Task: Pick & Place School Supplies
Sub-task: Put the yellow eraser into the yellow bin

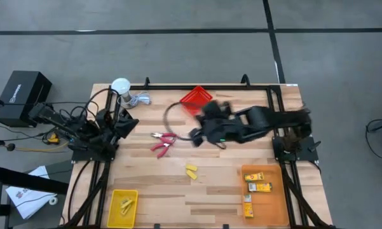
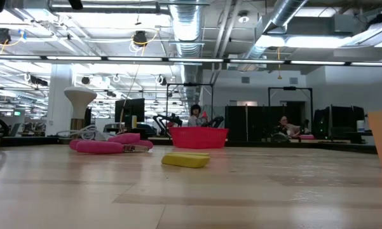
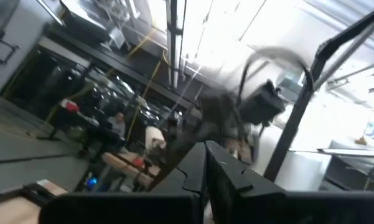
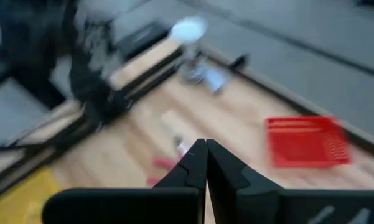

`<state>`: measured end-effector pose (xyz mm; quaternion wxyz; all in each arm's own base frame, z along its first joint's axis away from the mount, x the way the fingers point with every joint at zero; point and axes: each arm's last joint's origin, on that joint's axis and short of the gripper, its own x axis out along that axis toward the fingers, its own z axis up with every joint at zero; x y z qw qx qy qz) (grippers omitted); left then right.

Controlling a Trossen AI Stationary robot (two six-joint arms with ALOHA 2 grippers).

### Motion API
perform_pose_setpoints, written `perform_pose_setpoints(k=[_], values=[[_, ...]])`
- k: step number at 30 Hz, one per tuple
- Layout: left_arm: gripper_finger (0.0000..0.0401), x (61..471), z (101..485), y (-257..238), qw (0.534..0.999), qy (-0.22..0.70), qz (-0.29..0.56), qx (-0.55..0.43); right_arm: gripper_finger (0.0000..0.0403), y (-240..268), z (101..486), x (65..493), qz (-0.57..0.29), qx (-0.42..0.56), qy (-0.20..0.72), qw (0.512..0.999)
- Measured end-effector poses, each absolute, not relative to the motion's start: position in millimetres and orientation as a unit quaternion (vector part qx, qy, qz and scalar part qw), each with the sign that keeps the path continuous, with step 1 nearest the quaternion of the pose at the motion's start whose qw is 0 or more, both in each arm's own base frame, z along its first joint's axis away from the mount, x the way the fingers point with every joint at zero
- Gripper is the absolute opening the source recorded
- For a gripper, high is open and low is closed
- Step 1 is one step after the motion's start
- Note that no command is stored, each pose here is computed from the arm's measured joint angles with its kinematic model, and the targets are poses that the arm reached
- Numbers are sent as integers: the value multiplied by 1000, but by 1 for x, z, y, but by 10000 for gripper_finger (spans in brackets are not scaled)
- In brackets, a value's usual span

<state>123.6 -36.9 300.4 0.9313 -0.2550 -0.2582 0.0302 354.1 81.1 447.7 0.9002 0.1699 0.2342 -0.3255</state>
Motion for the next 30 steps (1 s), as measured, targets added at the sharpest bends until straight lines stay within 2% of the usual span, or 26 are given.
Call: perform_pose_setpoints(k=[8,12,14,17,19,20,26,30], values=[[2,126,300,-37,931,-257,12,-260,0,103,477,276,-409,121,156,891],[2,127,300,-34,925,-260,18,-276,0,117,502,253,-384,123,83,911],[2,127,300,-32,919,-263,19,-294,0,124,523,254,-325,114,62,937],[1,128,300,-31,913,-265,22,-309,0,128,566,258,-124,49,-7,991],[1,128,300,-29,911,-268,25,-313,0,123,587,259,-1,-14,-92,996],[1,128,300,-29,910,-269,26,-315,0,116,590,259,19,-38,-103,994],[1,127,306,-27,904,-280,25,-323,0,76,557,254,21,-31,94,995],[1,126,309,-27,904,-285,32,-318,0,61,547,259,114,-33,123,985]])
